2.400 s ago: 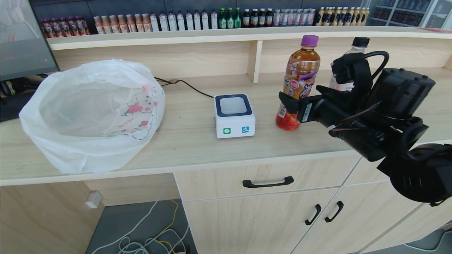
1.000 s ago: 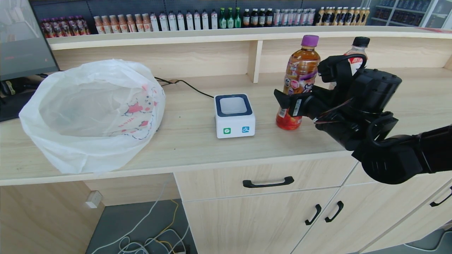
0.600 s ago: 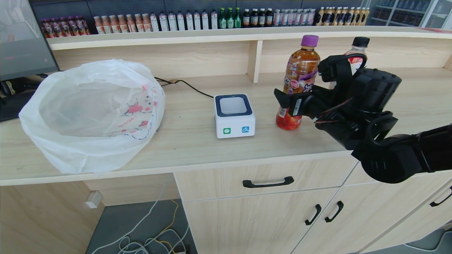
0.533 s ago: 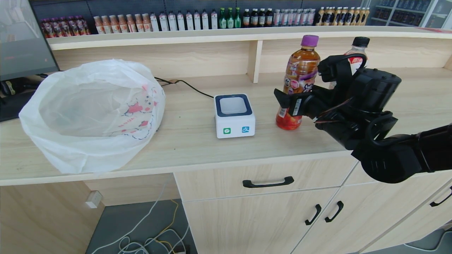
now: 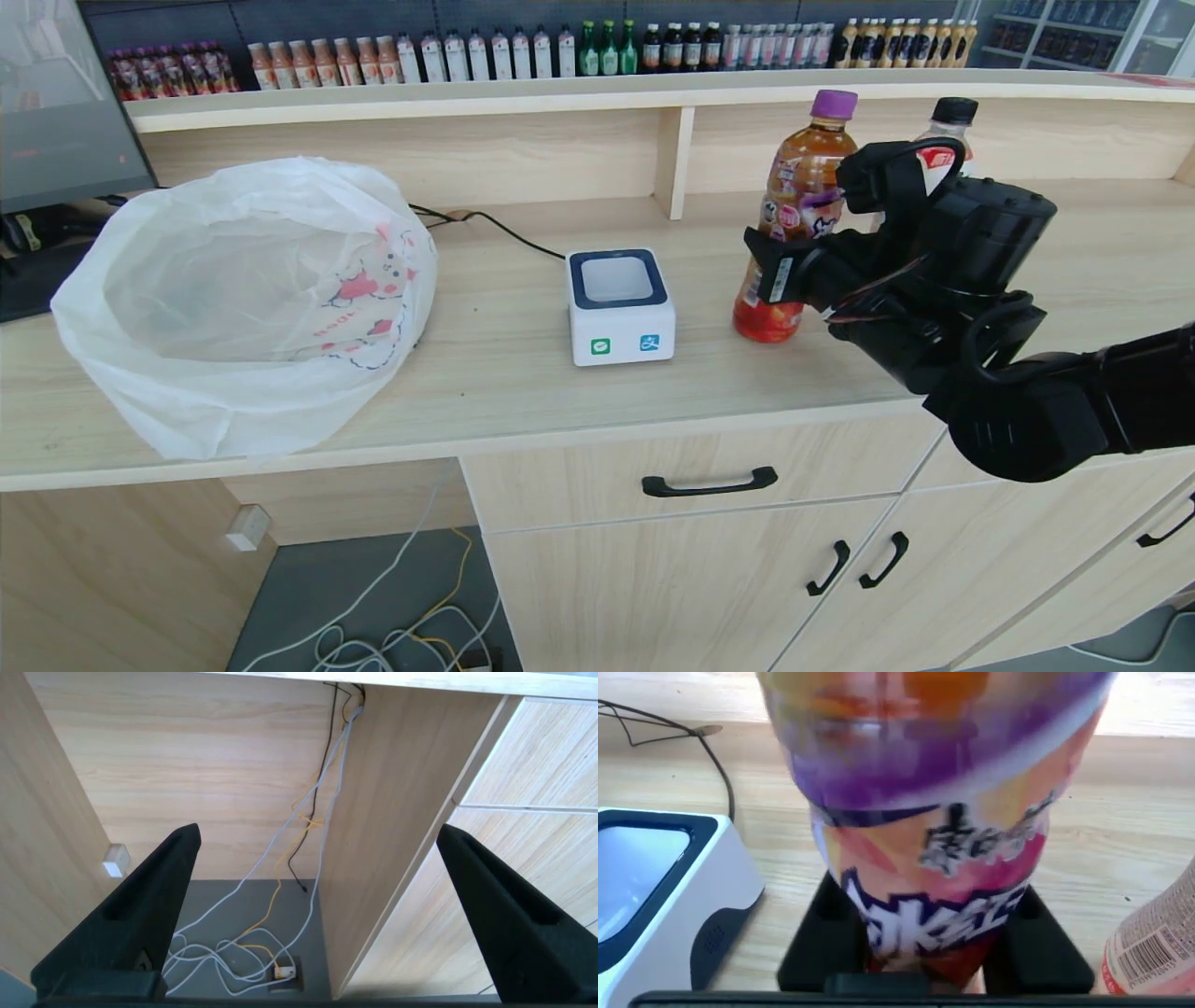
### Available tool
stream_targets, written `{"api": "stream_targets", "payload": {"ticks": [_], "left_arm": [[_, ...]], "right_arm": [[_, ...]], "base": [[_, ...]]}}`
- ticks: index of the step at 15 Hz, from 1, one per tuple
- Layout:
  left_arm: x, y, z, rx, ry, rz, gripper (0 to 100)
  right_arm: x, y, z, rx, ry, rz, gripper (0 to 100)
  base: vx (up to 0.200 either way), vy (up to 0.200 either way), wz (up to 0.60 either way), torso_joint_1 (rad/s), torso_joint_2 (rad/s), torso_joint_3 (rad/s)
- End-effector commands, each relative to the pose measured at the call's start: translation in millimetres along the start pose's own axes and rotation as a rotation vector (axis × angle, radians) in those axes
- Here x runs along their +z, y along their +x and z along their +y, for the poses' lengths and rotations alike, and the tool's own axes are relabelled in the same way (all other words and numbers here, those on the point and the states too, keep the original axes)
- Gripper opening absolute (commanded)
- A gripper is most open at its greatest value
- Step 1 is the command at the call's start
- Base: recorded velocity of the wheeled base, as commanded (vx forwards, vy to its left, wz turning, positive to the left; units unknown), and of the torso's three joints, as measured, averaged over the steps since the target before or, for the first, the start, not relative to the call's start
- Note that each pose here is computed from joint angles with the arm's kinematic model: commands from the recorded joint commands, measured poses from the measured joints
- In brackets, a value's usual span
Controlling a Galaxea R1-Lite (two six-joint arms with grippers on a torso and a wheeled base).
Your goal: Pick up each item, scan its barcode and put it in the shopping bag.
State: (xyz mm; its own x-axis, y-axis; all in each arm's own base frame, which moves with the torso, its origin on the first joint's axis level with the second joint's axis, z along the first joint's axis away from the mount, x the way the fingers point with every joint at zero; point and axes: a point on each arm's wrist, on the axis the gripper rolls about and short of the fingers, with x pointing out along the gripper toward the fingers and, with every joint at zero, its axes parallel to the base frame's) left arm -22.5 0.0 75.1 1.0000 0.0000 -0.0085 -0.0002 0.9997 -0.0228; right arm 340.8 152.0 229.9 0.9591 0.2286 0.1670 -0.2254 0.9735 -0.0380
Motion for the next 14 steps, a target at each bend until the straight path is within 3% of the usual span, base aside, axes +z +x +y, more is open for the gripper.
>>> {"api": "stream_targets", "payload": {"ticks": [1,9,14], "left_arm": [[0.1,0.4,0.0,-0.001,0.000,0.005,100],[0.1,0.4,0.0,-0.001,-0.002,0.005,100],[0.4,1.5,0.1,-0.004,-0.002,0.021,100]], "right_arm": [[1.7,0.3,-0.7,-0.003,0.001,-0.007,0],[4.2,0.3,-1.4,-0.001,0.022,-0.014,0],[18.7,0.6,-2.3,-0.004,0.041,-0.058,0]], "base": [[0.000,0.000,0.00,0.000,0.00,0.000],[0.000,0.000,0.00,0.000,0.00,0.000],[0.000,0.000,0.00,0.000,0.00,0.000]]}}
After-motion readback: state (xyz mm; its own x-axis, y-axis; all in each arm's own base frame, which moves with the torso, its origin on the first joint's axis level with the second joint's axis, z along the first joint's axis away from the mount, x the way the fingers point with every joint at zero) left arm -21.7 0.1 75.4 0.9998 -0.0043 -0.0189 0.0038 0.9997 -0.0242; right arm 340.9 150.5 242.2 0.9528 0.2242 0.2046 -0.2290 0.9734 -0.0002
